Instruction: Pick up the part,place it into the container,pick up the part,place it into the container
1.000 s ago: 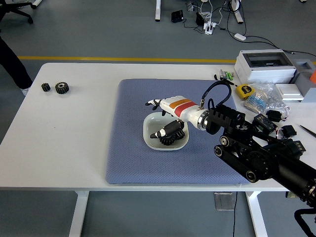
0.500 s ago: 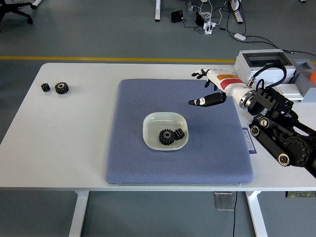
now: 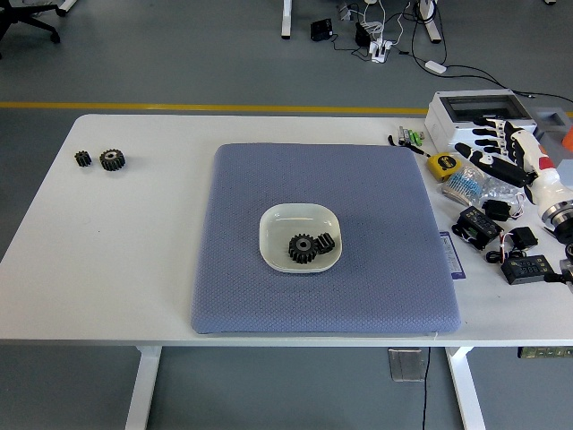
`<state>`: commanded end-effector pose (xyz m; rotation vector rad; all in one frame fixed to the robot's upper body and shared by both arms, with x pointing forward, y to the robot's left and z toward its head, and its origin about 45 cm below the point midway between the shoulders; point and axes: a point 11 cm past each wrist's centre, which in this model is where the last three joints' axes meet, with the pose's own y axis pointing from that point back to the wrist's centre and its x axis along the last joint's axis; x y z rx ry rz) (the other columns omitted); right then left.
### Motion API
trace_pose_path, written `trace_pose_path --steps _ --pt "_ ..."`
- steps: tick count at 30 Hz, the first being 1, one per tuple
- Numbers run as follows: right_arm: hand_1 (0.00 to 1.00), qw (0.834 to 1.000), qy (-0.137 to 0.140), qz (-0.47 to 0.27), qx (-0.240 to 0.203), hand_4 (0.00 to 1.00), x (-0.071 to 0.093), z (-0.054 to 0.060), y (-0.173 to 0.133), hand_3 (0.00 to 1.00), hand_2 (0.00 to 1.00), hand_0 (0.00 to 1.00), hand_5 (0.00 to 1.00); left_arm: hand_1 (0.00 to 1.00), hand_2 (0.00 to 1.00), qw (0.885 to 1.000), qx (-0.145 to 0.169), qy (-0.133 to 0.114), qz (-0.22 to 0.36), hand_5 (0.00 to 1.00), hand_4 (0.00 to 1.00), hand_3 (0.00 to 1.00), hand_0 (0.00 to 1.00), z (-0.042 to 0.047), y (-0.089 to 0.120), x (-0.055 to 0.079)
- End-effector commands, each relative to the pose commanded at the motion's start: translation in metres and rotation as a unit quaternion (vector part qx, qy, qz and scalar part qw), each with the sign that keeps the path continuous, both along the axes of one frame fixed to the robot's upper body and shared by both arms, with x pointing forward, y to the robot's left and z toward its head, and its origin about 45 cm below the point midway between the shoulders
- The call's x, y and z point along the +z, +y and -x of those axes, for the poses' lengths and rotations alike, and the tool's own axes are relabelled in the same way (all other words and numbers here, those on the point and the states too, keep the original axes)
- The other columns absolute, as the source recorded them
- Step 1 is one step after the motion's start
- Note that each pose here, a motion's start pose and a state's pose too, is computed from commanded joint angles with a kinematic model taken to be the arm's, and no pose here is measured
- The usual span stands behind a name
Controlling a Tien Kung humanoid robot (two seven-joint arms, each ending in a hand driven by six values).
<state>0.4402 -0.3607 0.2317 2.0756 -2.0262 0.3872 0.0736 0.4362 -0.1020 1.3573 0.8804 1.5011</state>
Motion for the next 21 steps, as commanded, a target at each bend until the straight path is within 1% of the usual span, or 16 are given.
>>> trace_pose_path --steps 4,5,7,10,11,13,16,21 --pt "0.757 0.995 0.002 -0.101 -0.011 0.998 -0.006 0.017 -0.015 0.792 0.8 0.773 0.813 0.672 0.672 1.0 -0.002 -0.003 0.0 0.571 0.601 0.566 0.711 -0.004 0.0 0.001" --pt "0.811 0.992 0.001 -0.126 -0.013 0.998 -0.008 0.02 -0.016 0.939 0.864 0.889 0.976 0.672 0.672 1.0 -0.003 -0.003 0.0 0.57 0.601 0.567 0.711 -0.0045 0.0 0.001" --pt "0.811 0.982 -0.001 -0.186 -0.015 0.998 -0.015 0.031 -0.019 0.939 0.864 0.889 0.976 0.672 0.672 1.0 -0.003 -0.004 0.0 0.57 0.601 0.567 0.711 -0.0053 0.0 0.001" --pt "0.811 0.964 -0.006 -0.264 -0.025 0.998 -0.024 0.041 -0.022 0.939 0.864 0.889 0.976 0.672 0.672 1.0 -0.003 -0.003 0.001 0.57 0.601 0.567 0.711 -0.0054 -0.001 0.0" --pt "0.848 0.957 -0.007 -0.287 -0.029 0.998 -0.027 0.044 -0.022 0.992 0.901 0.946 0.998 0.672 0.671 1.0 -0.004 -0.003 0.002 0.571 0.601 0.567 0.712 -0.0055 -0.002 0.0" --pt "0.848 0.952 -0.002 -0.304 -0.034 0.998 -0.034 0.051 -0.022 0.992 0.901 0.946 0.998 0.672 0.671 1.0 -0.005 -0.004 0.003 0.571 0.601 0.567 0.712 -0.0069 -0.003 0.0" --pt "0.848 0.951 -0.004 -0.306 -0.038 0.998 -0.038 0.058 -0.023 0.992 0.901 0.946 0.998 0.672 0.671 1.0 -0.009 -0.008 0.004 0.571 0.601 0.567 0.712 -0.0115 -0.005 0.0" --pt "0.851 0.957 -0.021 -0.285 -0.048 0.998 -0.033 0.065 -0.027 0.981 0.899 0.952 0.998 0.673 0.672 1.0 -0.012 -0.02 0.003 0.572 0.602 0.567 0.711 -0.0226 -0.002 0.004"
